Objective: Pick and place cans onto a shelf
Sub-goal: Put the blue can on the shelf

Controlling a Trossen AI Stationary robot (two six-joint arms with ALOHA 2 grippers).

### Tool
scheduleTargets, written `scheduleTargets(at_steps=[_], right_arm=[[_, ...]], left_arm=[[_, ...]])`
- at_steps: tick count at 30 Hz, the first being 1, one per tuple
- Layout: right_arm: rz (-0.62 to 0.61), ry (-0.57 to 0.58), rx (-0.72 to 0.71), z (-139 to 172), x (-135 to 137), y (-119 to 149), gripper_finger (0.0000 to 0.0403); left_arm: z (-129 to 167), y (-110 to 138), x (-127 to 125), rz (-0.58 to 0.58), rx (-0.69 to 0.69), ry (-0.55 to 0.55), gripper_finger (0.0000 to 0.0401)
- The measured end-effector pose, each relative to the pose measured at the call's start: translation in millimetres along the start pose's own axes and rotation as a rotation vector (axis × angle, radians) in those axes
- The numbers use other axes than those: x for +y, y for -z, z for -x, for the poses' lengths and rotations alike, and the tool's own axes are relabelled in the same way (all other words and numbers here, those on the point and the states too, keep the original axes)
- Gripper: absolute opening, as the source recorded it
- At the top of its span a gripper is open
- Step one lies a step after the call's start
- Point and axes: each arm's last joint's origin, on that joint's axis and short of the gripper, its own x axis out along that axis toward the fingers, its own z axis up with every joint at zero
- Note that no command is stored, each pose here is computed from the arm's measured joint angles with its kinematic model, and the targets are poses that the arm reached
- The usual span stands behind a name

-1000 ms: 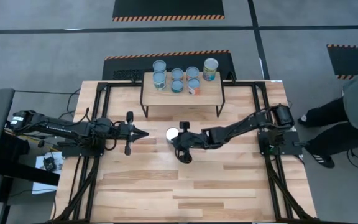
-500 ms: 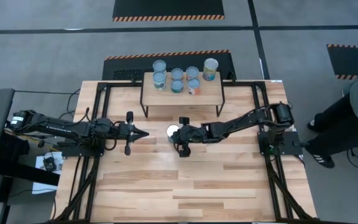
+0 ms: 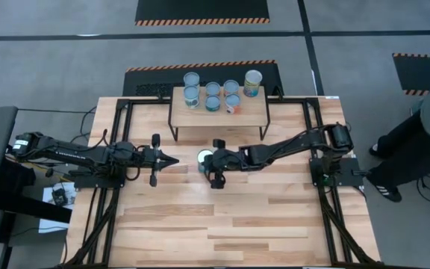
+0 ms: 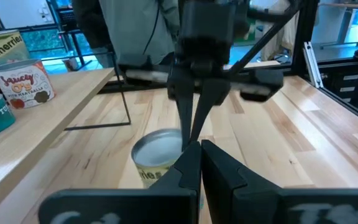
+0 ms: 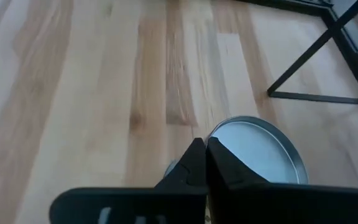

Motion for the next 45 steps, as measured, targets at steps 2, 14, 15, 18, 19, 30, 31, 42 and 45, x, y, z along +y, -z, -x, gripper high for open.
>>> scheduleTargets(at_steps=[2,14,15,18,19,30,31,42,45], right_arm=[[-0.027,0.013,0.008,3.9,0.4,-9.9,0.0006],[-0.061,0.332,-0.033,119.5,0.6,-73.9,0.0004],[-0.067,0.372,-0.026,131.6,-3.7,-71.9,0.0004],[-0.136,0.449,-0.022,159.7,-23.2,-64.1,0.0005],[-0.168,0.459,-0.022,166.5,-30.6,-60.4,0.0004],[-0.344,0.639,0.108,170.7,-113.6,-23.0,0.0004],[-0.342,0.646,0.12,165.9,-118.7,-21.3,0.0004],[-0.342,0.674,0.229,131.9,-157.1,-5.0,0.0005],[-0.339,0.678,0.233,131.2,-159.7,-4.3,0.001]], left_arm=[[0.0,0.2,0.0,0.0,0.003,0.0,0.0],[-0.1,0.5,0.0,0.003,0.006,0.0,0.0],[-0.1,0.4,0.0,0.006,0.004,0.0,0.0],[-0.1,0.1,0.0,0.009,0.002,0.0,0.0],[-0.1,-0.3,0.0,0.009,-0.002,0.0,0.0],[-0.1,-0.5,0.1,0.009,-0.004,-0.001,0.0],[-0.1,-0.5,0.1,0.009,-0.004,-0.001,0.0],[-0.1,-0.5,0.1,0.009,-0.004,-0.002,0.0],[-0.1,-0.6,0.1,0.009,-0.004,-0.003,0.0]])
